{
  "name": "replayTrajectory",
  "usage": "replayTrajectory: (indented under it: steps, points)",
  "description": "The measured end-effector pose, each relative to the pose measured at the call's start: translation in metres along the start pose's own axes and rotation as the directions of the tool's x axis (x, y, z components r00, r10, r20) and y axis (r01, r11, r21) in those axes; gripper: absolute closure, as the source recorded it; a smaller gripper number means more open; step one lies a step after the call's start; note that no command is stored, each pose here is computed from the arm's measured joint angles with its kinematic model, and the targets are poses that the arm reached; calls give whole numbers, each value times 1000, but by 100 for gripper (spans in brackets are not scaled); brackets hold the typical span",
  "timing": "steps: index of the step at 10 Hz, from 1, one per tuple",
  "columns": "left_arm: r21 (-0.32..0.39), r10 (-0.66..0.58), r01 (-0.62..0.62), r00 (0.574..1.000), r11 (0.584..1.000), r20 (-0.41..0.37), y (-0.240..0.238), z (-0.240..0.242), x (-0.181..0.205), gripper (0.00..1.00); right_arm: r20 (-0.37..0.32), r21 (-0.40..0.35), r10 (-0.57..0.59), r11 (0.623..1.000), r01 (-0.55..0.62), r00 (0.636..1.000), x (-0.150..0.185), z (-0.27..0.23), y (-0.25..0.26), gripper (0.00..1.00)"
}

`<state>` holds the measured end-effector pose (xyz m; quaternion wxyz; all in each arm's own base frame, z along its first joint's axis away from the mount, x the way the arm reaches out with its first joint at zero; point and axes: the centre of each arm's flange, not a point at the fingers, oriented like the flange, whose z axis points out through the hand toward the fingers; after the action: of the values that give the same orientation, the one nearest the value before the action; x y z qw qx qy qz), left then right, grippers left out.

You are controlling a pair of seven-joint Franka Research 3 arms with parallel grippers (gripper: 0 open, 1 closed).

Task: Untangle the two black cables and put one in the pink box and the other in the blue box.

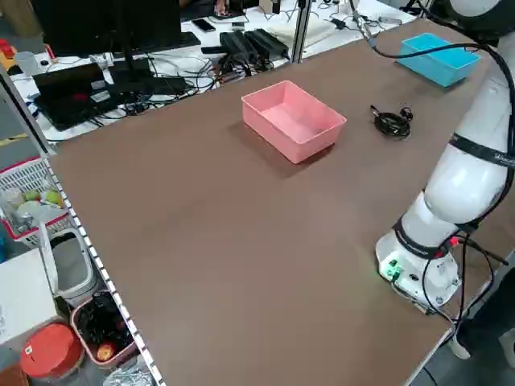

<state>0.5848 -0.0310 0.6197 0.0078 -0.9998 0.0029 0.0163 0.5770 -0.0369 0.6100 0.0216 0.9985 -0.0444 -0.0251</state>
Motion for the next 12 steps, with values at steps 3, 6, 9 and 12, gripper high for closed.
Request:
replayTrajectory:
  steps: [3,6,9,12]
  points:
    - [1,7,-7,1000,1000,10,1,1,-1,0,-5,1,0,1000,0,1000,-3,-2,0,0]
    - [-26,-163,165,985,986,46,36,4,-7,0,-21,16,23,1000,-22,1000,-2,-2,-21,0]
    - [-9,-413,417,903,909,117,102,22,-18,0,-55,49,162,986,-159,985,-4,16,-108,0]
    - [42,-639,642,753,766,156,193,67,-20,0,-12,124,271,956,-267,963,-8,31,-140,0]
